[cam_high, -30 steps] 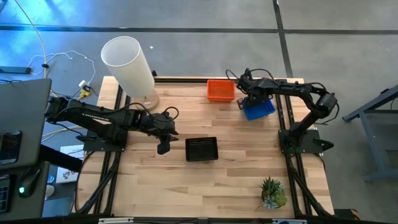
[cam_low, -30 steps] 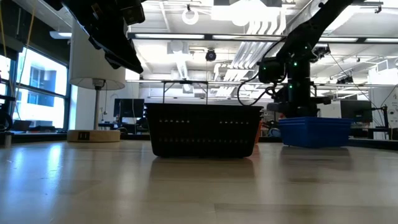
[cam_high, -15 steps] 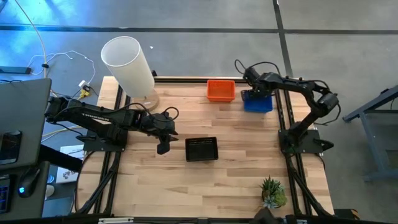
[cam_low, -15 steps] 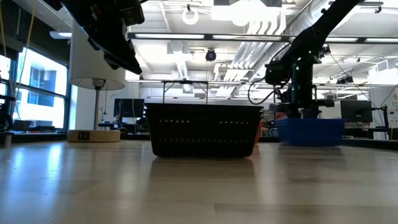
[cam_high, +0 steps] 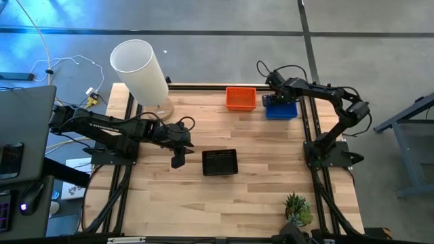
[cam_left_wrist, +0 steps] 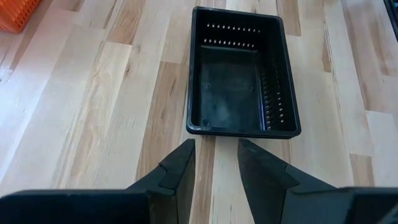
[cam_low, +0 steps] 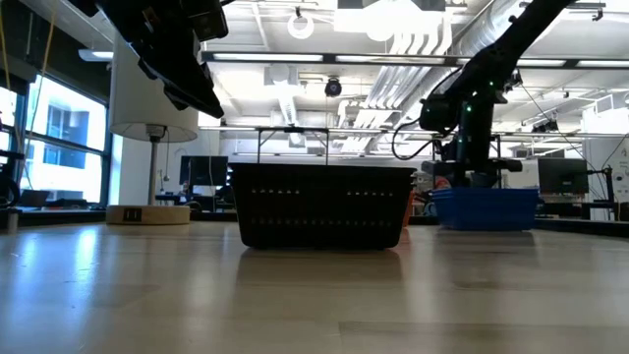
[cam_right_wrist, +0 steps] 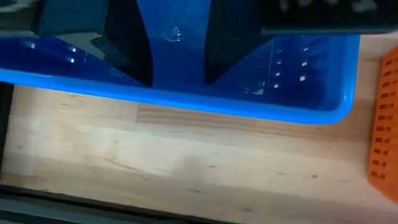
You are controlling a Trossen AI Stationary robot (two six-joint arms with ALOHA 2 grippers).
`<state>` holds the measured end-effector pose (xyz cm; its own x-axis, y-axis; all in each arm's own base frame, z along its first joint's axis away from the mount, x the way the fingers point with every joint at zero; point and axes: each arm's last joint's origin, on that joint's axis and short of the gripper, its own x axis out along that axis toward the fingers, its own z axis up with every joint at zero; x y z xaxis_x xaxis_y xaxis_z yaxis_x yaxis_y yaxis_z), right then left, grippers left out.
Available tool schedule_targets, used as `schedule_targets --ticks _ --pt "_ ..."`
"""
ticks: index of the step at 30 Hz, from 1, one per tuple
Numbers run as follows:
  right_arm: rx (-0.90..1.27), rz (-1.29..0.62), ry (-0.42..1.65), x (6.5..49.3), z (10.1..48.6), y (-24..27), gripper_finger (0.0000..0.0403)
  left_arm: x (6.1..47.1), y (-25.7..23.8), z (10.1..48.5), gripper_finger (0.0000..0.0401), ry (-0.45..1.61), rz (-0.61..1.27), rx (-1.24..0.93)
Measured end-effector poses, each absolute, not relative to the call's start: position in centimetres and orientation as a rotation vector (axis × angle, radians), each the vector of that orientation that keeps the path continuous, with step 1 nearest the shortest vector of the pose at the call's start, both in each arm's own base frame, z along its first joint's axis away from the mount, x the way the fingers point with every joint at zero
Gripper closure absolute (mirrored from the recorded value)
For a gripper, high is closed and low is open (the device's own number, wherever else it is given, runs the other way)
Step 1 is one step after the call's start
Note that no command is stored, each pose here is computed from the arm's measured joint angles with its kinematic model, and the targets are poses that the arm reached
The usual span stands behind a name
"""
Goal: Stack baskets by color
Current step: Move the stack of blue bins to the top right of the table
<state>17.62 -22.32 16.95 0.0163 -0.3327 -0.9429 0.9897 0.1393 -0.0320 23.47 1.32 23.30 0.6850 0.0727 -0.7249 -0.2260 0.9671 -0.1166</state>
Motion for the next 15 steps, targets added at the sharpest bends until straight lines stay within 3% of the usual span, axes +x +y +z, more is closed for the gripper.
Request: schedule_targets --ticks 15 --pt "0.851 -1.29 0.976 16.4 17.1 -23.7 0.0274 23.5 0.8 23.3 0.0294 0.801 0.147 -0.221"
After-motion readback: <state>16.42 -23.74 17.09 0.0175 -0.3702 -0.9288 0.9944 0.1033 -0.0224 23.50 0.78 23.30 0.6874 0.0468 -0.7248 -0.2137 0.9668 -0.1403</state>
